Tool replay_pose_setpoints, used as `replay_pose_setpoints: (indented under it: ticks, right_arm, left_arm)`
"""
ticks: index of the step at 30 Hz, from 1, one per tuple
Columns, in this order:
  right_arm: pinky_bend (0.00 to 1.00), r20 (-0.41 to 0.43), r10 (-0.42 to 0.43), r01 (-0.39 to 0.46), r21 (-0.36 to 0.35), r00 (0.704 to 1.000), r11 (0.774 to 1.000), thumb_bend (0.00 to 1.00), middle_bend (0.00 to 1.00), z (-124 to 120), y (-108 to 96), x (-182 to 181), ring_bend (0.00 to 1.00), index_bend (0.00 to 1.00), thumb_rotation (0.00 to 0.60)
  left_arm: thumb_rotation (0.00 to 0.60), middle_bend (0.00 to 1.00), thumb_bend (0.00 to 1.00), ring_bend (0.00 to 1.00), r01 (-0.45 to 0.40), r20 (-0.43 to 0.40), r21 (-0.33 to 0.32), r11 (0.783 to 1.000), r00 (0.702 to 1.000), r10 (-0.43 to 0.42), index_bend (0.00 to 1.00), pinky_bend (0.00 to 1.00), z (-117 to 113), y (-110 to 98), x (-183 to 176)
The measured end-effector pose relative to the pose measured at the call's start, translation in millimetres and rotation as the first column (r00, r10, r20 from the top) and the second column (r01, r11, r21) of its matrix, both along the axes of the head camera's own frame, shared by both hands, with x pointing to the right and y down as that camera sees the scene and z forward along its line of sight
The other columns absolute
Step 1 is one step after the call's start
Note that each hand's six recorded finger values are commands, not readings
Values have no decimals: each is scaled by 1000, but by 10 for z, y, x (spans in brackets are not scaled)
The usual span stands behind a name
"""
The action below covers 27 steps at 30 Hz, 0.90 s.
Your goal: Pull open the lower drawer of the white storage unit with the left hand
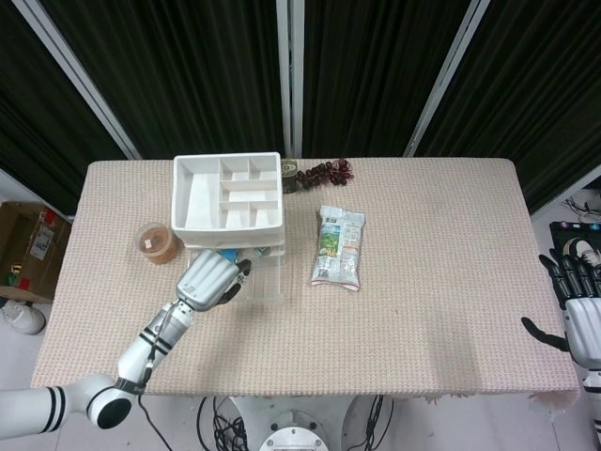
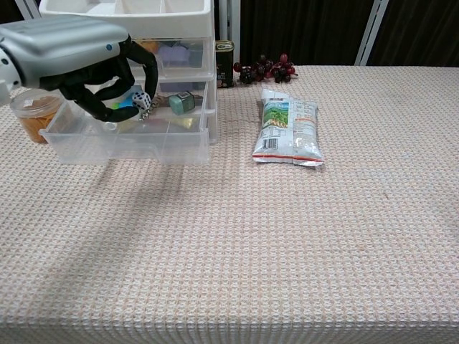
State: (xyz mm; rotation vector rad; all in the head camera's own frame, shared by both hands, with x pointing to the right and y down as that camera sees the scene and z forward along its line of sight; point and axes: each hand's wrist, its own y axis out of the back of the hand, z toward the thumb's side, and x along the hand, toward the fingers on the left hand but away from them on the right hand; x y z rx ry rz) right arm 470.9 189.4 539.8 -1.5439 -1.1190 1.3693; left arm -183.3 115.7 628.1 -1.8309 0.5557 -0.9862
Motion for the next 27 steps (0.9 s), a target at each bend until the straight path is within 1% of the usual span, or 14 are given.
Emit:
replay_pose_setpoints:
  ticks: [3,6,9,11,15,19,21,24,27]
  right_arm:
    - [0,4,-5,5,0,1000,1000,99,38,5,4,-15,0,0,600]
    - [0,8,-9,9,-4,1000,1000,100,38,18,20,-29,0,0,600]
    - [0,9,-6,6,-2,1000,1000,100,38,9,30,-23,0,0,600]
    - [0,10,-3,3,3,1000,1000,99,38,-5,38,-15,0,0,600]
    - [0,10,4,-4,6,1000,1000,98,38,-21,67,9,0,0,600]
    - [0,9,10,-10,7,1000,1000,98,38,-35,87,28,0,0,600]
    - [0,8,10,-10,8,1000,1000,98,38,-41,90,31,0,0,600]
    - [0,6,10,-10,11,1000,1000,98,38,-52,88,33,0,0,600]
    - [0,6,8,-9,13,1000,1000,102,38,-56,85,29,0,0,600]
  left_arm:
    - [600,839,385,917,-75,-20,20,997,997,76,527,1000,-95,173,75]
    - [600,838,379,916,-169,-18,26,985,985,169,523,1000,-110,399,165]
    - [600,838,367,916,-253,0,14,967,968,253,517,1000,-36,619,263]
    - [600,838,357,916,-288,10,8,958,958,288,512,1000,24,701,312]
    - [600,837,351,915,-365,53,4,931,930,364,501,1000,211,855,396]
    - [600,836,347,914,-404,72,-27,914,912,405,480,1000,394,975,466]
    - [600,831,302,912,-410,88,-33,911,907,411,409,1000,469,993,480]
    - [600,828,235,910,-402,98,-24,915,910,402,294,1000,503,986,496]
    - [600,824,186,910,-382,92,-7,924,920,381,254,1000,474,952,485]
